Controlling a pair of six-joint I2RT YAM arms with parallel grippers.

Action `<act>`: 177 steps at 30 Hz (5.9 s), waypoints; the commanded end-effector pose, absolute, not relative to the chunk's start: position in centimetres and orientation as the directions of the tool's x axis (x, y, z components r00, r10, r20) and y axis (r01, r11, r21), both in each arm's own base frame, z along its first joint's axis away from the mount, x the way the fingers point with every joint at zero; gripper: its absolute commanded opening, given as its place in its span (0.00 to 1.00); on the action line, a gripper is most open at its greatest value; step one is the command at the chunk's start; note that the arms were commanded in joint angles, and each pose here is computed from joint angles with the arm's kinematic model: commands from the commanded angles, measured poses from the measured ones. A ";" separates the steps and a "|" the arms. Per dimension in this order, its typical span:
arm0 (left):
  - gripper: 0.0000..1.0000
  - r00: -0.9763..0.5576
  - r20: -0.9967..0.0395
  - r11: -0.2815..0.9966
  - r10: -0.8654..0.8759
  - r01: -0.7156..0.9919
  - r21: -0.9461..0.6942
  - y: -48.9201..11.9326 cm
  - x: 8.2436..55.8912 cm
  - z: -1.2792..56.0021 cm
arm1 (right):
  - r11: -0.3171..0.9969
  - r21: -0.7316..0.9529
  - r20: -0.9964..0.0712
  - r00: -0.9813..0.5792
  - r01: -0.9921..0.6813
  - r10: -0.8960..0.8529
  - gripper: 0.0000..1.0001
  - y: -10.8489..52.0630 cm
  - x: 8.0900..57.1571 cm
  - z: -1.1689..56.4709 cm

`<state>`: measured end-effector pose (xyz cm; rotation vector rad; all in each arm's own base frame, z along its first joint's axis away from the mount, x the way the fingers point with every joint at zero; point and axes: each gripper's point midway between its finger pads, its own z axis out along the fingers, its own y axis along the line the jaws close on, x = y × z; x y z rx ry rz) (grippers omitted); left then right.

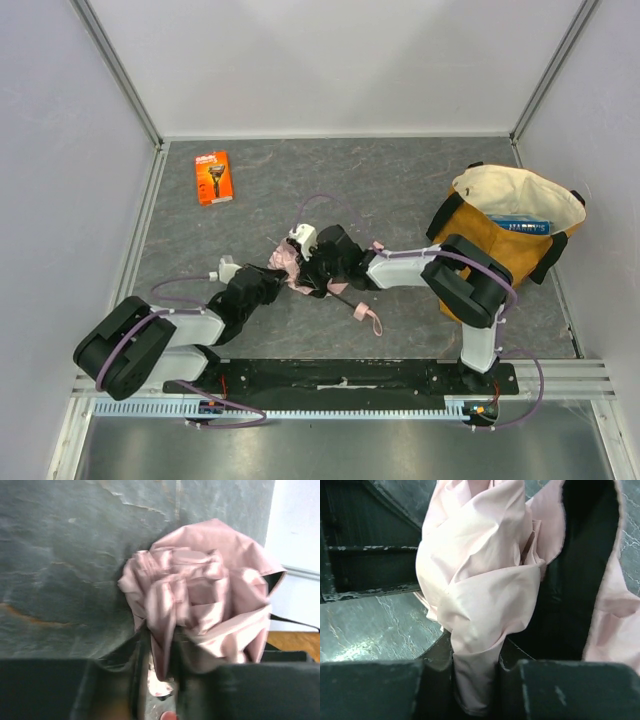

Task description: Put away the umbrella

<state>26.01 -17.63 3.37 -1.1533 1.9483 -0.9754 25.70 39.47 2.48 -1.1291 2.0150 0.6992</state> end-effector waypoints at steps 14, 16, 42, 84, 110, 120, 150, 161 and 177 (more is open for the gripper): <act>0.91 -0.452 -0.272 0.448 -0.850 -0.348 -0.823 -14.2 24.6 3.8 | 0.445 0.616 -0.444 -0.753 -0.650 -0.486 0.00 35.5 21.7 -5.0; 0.92 -0.464 -0.271 0.447 -0.844 -0.327 -0.833 -13.9 25.5 5.0 | 0.430 0.639 -0.431 -0.760 -0.638 -0.487 0.00 35.5 21.5 -4.9; 0.95 -0.477 -0.192 0.426 -0.858 -0.450 -0.785 -16.4 27.1 1.1 | 0.299 0.815 -0.362 -0.839 -0.497 -0.406 0.00 39.0 22.7 -1.1; 0.02 -0.474 -0.238 0.404 -0.848 -0.287 -0.868 -17.4 27.1 3.3 | 0.457 0.592 -0.549 -0.748 -0.663 -0.374 0.90 37.0 26.2 5.4; 0.02 -0.506 -0.058 0.338 -0.860 -0.482 -0.808 -18.9 26.2 3.9 | 0.271 0.046 -0.686 -0.228 -0.961 -0.691 0.98 42.6 19.5 5.3; 0.02 -0.484 0.072 0.291 -0.872 -0.632 -0.719 -19.2 24.5 1.9 | 0.387 -0.318 -0.543 -0.169 -0.865 -0.823 0.89 40.2 21.0 -1.4; 0.02 -0.642 0.113 0.400 -0.758 -0.595 -0.697 -20.3 22.8 2.3 | 0.424 -0.447 -0.464 -0.201 -0.787 -0.863 0.40 33.2 24.2 -5.2; 0.02 -0.646 0.048 0.393 -0.762 -0.520 -0.758 -20.7 24.9 2.6 | 0.447 -0.269 -0.497 -0.274 -0.853 -0.823 0.00 33.8 22.4 -7.1; 0.90 -0.591 -0.255 0.462 -0.765 -0.229 -0.857 -16.9 25.9 6.2 | 0.525 0.200 -0.641 -0.516 -0.827 -0.568 0.00 34.8 21.7 -3.8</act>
